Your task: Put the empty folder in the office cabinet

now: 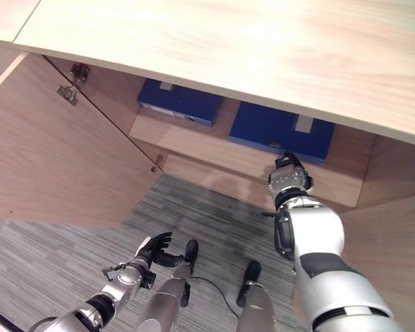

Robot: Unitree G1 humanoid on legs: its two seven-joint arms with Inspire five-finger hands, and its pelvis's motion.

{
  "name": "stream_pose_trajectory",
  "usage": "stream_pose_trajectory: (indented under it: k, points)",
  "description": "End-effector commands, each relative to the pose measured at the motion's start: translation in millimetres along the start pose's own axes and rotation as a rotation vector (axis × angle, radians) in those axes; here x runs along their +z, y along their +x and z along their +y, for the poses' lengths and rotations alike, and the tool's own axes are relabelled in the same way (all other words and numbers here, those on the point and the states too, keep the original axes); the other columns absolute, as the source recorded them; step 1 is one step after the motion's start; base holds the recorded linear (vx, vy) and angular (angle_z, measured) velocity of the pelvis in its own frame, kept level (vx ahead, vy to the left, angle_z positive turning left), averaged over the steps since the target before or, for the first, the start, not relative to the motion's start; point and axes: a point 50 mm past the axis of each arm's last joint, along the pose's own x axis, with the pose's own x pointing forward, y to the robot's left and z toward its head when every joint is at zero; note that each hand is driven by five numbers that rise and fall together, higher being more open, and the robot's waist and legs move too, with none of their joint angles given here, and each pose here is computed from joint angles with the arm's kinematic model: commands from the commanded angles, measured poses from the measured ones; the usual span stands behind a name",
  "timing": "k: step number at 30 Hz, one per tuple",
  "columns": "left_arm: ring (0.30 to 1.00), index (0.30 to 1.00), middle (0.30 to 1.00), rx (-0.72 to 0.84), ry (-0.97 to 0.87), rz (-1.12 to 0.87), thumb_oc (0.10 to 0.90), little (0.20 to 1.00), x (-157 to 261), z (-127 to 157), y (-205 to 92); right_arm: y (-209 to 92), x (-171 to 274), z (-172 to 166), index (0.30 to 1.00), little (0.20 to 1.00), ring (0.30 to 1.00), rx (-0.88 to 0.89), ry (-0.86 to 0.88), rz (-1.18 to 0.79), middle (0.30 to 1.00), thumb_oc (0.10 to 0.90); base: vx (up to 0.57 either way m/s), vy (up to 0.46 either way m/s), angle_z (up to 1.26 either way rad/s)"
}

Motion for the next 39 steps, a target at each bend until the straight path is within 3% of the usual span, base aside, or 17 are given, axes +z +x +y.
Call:
stream_pose_trajectory:
  k: [1,3,13,22,29,39]
  points:
    - [0.9,0.9,0.9,0.02,0.056,0.087,0.8,0.9,-35.1,16.7,-13.1,-56.5,64.4,72.0,0.3,0.3,0.3,0.58,0.078,-0.358,0.3,0.4,0.01,0.002,0.08]
    - [0.9,0.9,0.9,0.027,0.047,0.081,0.8,0.9,-36.6,19.4,-14.6,-65.4,54.5,66.7,0.3,0.3,0.3,0.689,0.079,-0.427,0.3,0.4,0.01,-0.011,0.06]
    - [0.9,0.9,0.9,0.055,0.015,0.071,0.8,0.9,-32.8,28.4,-13.5,-84.9,32.0,56.5,0.3,0.3,0.3,0.907,-0.001,-0.48,0.3,0.4,0.0,0.0,-0.04]
    - [0.9,0.9,0.9,0.097,-0.035,0.072,0.8,0.9,-22.9,27.9,-6.8,-102.3,2.8,12.3,0.3,0.3,0.3,1.079,-0.056,-0.486,0.3,0.4,0.0,0.001,0.0]
    - [0.9,0.9,0.9,0.127,-0.056,0.078,0.8,0.9,-16.4,28.3,-2.5,-132.6,0.8,-32.8,0.3,0.3,0.3,1.264,-0.086,-0.527,0.3,0.4,0.0,0.004,-0.04]
    - [0.9,0.9,0.9,0.131,-0.057,0.07,0.8,0.9,-15.5,30.7,-2.6,-152.9,2.9,-64.6,0.3,0.3,0.3,1.444,-0.306,-0.585,0.3,0.4,0.0,-0.006,-0.02]
